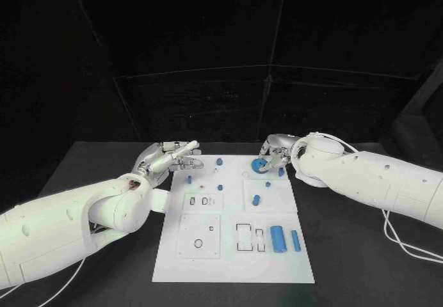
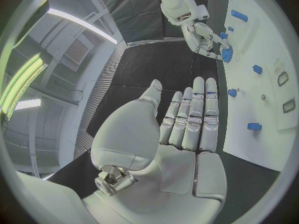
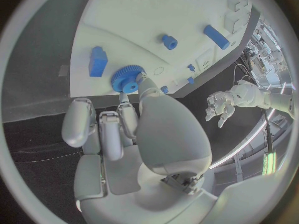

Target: Assemble the parts on the task board

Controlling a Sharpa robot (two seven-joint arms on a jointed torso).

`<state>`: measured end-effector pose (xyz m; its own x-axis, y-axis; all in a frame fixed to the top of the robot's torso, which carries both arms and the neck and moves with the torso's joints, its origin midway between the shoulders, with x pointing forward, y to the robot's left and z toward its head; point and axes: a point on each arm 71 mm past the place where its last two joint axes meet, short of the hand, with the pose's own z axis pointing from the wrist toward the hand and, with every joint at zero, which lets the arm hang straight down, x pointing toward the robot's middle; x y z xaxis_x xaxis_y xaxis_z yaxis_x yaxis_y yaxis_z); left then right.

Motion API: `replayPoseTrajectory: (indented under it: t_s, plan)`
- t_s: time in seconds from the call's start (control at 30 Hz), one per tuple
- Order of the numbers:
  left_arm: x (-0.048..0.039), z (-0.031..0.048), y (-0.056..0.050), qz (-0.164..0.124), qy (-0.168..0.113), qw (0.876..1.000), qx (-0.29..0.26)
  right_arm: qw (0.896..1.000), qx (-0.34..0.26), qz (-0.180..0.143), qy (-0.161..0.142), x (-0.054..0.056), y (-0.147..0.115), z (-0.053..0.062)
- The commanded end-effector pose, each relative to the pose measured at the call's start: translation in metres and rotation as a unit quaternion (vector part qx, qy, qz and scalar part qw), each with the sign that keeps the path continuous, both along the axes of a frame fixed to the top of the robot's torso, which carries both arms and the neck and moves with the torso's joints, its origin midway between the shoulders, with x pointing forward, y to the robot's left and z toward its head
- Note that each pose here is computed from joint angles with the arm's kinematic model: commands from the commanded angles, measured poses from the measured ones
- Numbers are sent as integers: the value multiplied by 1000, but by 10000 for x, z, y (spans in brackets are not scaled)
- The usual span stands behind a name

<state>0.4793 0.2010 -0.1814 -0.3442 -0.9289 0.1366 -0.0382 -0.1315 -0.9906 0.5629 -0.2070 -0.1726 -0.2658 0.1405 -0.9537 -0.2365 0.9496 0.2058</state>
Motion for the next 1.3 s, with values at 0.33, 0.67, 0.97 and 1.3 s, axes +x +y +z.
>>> replayPoseTrajectory:
  t_s: [0.33,0.67,0.97,1.3]
  plan:
    - [-2,8,-17,-7,-2,1000,-1,999,3,1,-51,-1,55,37]
    - [-5,9,-5,-6,-1,1000,-1,993,41,18,-110,-120,215,149]
    - [-8,12,9,-5,-2,1000,-1,989,61,52,-128,-275,574,233]
    - [-4,12,9,-5,-2,1000,-1,987,62,87,-119,-250,1021,179]
